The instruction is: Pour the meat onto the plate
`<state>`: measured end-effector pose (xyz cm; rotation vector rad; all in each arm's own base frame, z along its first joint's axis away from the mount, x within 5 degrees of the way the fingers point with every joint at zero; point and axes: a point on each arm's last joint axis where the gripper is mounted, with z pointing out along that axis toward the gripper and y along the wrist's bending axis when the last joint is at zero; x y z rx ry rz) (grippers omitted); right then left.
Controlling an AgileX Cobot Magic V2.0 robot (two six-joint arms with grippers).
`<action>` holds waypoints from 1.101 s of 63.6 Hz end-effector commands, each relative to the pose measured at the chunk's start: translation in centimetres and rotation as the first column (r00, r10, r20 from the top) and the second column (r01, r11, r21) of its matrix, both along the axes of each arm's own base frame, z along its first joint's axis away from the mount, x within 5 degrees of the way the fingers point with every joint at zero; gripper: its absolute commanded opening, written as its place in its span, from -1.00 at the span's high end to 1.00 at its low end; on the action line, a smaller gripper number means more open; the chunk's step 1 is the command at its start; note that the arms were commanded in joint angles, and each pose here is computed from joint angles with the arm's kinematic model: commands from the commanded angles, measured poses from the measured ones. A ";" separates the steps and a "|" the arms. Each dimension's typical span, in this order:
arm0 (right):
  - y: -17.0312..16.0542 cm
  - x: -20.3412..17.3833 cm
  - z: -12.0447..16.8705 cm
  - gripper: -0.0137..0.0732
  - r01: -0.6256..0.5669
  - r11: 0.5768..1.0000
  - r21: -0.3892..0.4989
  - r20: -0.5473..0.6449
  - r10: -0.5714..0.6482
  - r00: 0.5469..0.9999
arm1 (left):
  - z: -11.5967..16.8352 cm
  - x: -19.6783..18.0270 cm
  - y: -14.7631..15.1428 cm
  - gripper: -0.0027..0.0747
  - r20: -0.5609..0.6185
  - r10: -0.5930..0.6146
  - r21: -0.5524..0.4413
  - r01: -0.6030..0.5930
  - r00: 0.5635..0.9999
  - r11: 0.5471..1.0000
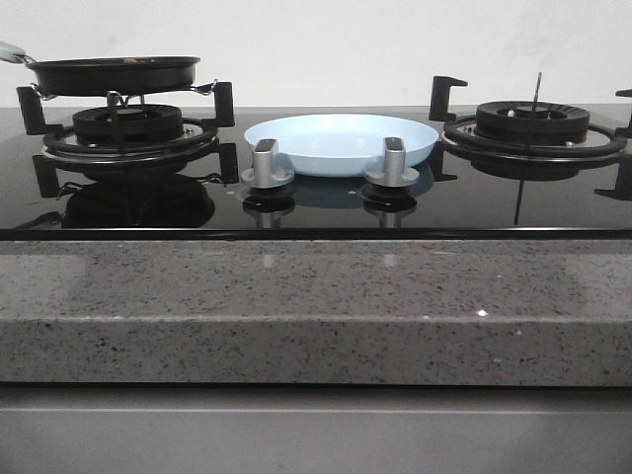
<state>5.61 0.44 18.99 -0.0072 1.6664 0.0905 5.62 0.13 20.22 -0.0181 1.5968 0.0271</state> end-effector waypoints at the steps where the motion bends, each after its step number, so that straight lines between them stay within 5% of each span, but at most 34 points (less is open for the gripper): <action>1: -0.1 -0.1 1.0 0.82 0.012 1.000 -0.007 0.106 -0.011 0.994 | 1.1 -0.2 0.1 0.98 0.147 0.014 -0.043 -0.008 0.989 0.999; 11: -0.1 -0.2 2.0 0.82 0.011 1.000 -0.006 0.128 -0.010 0.992 | 3.1 -0.5 0.1 0.98 0.194 0.015 -0.047 -0.006 0.981 0.999; 29: 0.1 -0.7 10.9 0.82 -0.013 1.000 -0.012 0.120 0.014 0.993 | 12.5 0.7 -0.1 0.98 0.060 -0.014 -0.047 0.016 0.998 0.999; 40: 0.2 1.1 15.4 0.82 -0.015 1.000 -0.013 0.099 0.017 0.995 | 14.6 4.4 0.0 0.98 -0.052 -0.016 -0.053 0.013 0.999 0.999; 56: 0.3 2.3 16.8 0.79 -0.021 1.000 -0.016 0.052 0.022 0.998 | 15.2 5.2 0.1 0.97 -0.047 -0.014 -0.054 0.011 0.999 0.998; 63: 0.3 2.3 16.8 0.55 -0.021 1.000 -0.016 0.053 0.022 0.998 | 15.1 5.2 0.1 0.76 -0.048 -0.014 -0.054 0.011 0.999 0.998; 70: 0.3 2.3 16.8 0.00 -0.021 1.000 -0.016 0.053 0.022 0.998 | 15.1 5.2 0.1 0.13 -0.050 -0.014 -0.055 0.011 0.999 0.998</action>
